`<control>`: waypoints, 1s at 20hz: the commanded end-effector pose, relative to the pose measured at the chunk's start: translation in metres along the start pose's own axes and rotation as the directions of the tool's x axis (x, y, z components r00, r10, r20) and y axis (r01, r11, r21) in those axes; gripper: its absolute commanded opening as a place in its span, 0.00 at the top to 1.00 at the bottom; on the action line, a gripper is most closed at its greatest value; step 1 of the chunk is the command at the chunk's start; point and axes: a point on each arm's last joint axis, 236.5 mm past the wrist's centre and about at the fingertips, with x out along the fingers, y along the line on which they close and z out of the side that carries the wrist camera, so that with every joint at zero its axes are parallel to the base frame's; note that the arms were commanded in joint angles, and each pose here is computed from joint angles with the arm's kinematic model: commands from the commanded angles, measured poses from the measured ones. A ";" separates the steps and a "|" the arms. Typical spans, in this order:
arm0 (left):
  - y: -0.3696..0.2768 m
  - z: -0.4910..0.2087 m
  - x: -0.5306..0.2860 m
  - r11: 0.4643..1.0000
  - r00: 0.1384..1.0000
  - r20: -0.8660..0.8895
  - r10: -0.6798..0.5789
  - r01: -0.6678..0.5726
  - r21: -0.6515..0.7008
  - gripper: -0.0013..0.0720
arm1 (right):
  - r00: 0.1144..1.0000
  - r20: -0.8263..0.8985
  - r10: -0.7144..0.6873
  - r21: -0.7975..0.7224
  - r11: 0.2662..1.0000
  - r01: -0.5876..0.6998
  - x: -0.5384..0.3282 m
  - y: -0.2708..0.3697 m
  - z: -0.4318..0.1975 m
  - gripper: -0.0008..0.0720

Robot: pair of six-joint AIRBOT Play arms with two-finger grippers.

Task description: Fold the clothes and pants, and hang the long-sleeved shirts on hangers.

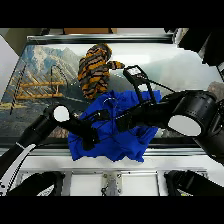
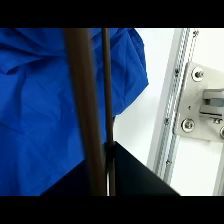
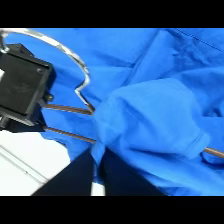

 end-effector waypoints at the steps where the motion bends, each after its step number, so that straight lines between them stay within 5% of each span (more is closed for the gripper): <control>1: 0.001 0.001 0.000 1.000 1.000 0.002 0.004 -0.004 0.001 0.97 | 1.000 0.003 0.013 -0.010 1.000 -0.013 0.001 0.003 0.001 0.39; 2: 0.001 0.001 0.000 1.000 1.000 0.003 0.004 -0.004 0.001 0.97 | 1.000 0.002 0.013 -0.027 1.000 -0.013 0.000 0.003 0.001 0.10; 3: 0.001 0.001 0.000 1.000 1.000 0.002 0.004 -0.004 0.001 0.97 | 1.000 0.004 0.016 -0.035 0.999 -0.016 0.000 0.004 0.001 0.08; 9: 0.001 0.001 0.000 1.000 1.000 0.003 0.005 -0.005 0.000 0.97 | 1.000 0.028 -0.005 -0.042 0.999 0.006 -0.039 -0.031 -0.002 0.08; 15: 0.001 0.001 0.000 1.000 1.000 0.003 0.005 -0.005 0.000 0.97 | 0.971 0.152 0.185 -0.100 0.980 -0.171 -0.077 -0.074 0.027 0.08; 18: 0.001 0.001 0.000 1.000 1.000 0.004 0.006 -0.006 0.000 0.97 | 0.966 0.221 0.132 -0.005 0.991 -0.134 -0.083 -0.106 0.042 0.08; 20: 0.001 0.001 0.000 1.000 1.000 0.003 0.005 -0.005 0.000 0.97 | 0.967 0.224 0.117 -0.090 0.991 -0.099 -0.084 -0.116 0.041 0.08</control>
